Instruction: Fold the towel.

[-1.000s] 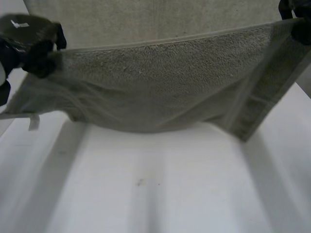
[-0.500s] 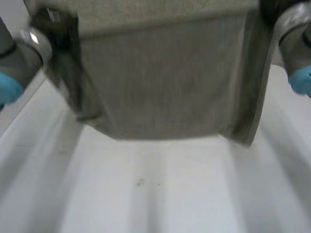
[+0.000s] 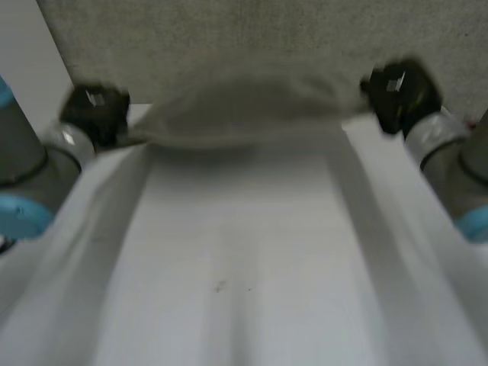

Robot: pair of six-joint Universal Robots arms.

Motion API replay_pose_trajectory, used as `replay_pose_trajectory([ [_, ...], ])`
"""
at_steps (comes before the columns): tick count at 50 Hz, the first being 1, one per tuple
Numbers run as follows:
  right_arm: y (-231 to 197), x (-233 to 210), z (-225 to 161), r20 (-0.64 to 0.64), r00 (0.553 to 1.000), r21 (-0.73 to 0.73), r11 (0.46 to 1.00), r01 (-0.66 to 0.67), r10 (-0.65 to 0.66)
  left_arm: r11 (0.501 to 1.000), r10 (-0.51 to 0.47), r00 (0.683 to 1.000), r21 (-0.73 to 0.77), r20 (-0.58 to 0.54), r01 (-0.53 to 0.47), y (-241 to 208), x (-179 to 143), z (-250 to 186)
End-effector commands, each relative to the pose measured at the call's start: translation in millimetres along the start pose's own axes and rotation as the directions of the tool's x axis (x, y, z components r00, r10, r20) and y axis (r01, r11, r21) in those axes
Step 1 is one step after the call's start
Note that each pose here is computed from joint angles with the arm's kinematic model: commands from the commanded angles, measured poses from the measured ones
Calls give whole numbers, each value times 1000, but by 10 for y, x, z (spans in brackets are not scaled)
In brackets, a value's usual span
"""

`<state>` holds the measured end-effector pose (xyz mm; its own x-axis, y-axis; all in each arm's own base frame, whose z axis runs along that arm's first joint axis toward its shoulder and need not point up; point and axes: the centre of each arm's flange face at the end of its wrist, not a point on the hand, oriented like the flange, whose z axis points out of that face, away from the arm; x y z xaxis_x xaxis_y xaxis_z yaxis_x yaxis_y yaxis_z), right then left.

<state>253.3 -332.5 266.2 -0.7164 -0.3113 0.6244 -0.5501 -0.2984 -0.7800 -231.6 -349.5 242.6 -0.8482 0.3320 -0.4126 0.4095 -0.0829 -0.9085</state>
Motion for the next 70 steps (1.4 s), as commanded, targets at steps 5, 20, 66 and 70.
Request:
replay_pose_trajectory([
  [5,802,-690,-438,237,966,-340,940,-20,106,959,-70,966,-285,-250,-5,1072,630,-406],
  [20,641,-299,-607,139,968,-356,922,-150,211,963,-27,972,-265,-234,-37,1012,583,-551],
  [66,421,116,-1208,354,935,-485,855,187,-3,937,68,991,-335,-116,-103,227,-13,-1289],
  [70,395,196,-1422,468,883,-513,800,311,-43,845,143,949,-465,-281,-264,244,-26,-1605],
])
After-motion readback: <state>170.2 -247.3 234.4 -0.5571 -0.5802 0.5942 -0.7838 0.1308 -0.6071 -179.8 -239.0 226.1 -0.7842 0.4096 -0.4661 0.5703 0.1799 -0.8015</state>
